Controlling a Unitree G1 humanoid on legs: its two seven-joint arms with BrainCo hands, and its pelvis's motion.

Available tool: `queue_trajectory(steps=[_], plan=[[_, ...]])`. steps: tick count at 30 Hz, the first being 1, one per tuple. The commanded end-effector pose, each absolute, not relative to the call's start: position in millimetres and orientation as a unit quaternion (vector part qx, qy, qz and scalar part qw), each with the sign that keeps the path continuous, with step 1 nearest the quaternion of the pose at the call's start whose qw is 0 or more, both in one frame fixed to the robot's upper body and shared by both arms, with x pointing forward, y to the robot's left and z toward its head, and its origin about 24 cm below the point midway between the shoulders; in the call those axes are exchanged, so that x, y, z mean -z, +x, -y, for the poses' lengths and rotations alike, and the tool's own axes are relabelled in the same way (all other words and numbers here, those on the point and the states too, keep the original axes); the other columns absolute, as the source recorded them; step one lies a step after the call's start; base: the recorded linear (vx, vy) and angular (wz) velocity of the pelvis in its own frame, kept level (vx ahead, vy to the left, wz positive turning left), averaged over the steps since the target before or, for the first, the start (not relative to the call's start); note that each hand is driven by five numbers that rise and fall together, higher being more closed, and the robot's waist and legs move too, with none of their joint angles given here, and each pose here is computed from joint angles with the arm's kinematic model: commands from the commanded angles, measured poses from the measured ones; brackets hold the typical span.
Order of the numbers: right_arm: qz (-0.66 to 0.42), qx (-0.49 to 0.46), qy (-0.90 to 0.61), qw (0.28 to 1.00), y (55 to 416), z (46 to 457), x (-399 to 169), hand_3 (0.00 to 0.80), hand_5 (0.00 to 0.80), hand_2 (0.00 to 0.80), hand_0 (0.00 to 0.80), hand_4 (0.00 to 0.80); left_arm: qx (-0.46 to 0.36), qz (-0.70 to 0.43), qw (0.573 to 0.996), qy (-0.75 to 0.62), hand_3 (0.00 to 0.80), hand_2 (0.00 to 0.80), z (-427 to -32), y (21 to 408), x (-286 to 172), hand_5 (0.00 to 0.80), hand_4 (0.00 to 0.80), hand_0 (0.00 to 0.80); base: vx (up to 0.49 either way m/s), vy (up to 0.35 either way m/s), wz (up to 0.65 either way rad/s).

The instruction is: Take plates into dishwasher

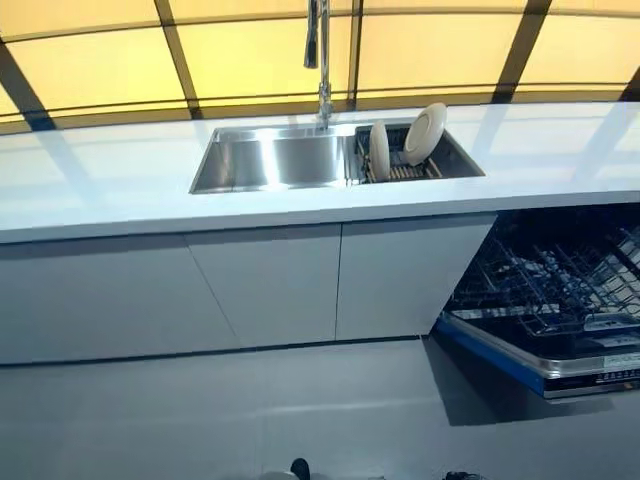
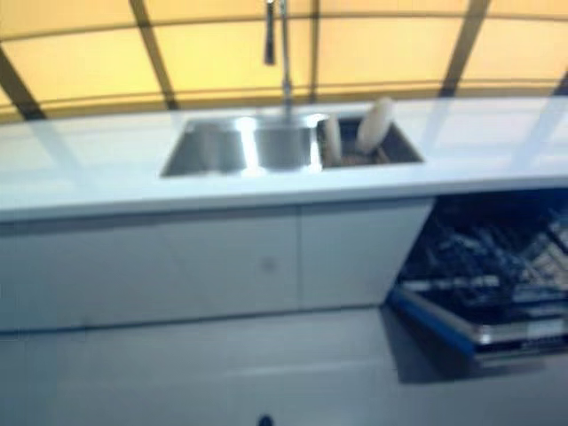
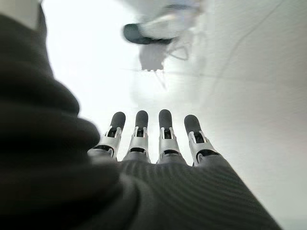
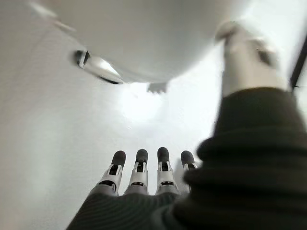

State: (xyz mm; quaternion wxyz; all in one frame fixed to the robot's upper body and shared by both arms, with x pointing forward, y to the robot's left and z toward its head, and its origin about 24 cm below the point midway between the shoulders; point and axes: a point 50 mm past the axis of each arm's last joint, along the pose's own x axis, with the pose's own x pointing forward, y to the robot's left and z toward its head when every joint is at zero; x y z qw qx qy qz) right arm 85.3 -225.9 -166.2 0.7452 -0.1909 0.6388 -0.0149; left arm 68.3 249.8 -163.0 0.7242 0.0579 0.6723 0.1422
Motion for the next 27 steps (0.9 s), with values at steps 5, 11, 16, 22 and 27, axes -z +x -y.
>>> queue_trajectory(steps=[5,11,16,22,27], plan=[[-0.593,0.060,-0.209,0.775,110,240,157,0.000,0.000,0.000,0.000,0.000,-0.161,-0.659,0.730,0.089,0.000,0.000,-255,81,160,0.000,0.000,0.000,0.292,-0.268,0.29],[-0.600,0.074,-0.241,0.760,114,238,155,0.000,0.000,0.000,0.000,0.000,-0.166,-0.671,0.720,0.055,0.000,0.000,-246,59,166,0.000,0.000,0.000,0.216,-0.151,0.38],[-0.570,0.012,-0.224,0.790,130,233,152,0.000,0.000,0.000,0.000,0.000,-0.137,-0.675,0.722,0.067,0.000,0.000,-239,58,168,0.000,0.000,0.000,0.142,-0.068,0.33],[-0.386,-0.278,-0.287,0.832,215,195,97,0.000,0.000,0.000,0.000,0.000,-0.134,-0.669,0.721,0.119,0.000,0.000,-269,60,158,0.000,0.000,0.000,0.069,-0.072,-0.07],[-0.274,-0.355,-0.256,0.856,254,186,27,0.000,0.000,0.000,0.000,0.000,-0.146,-0.660,0.726,0.132,0.000,0.000,-294,57,149,0.000,0.000,0.000,-0.011,-0.035,0.11]])
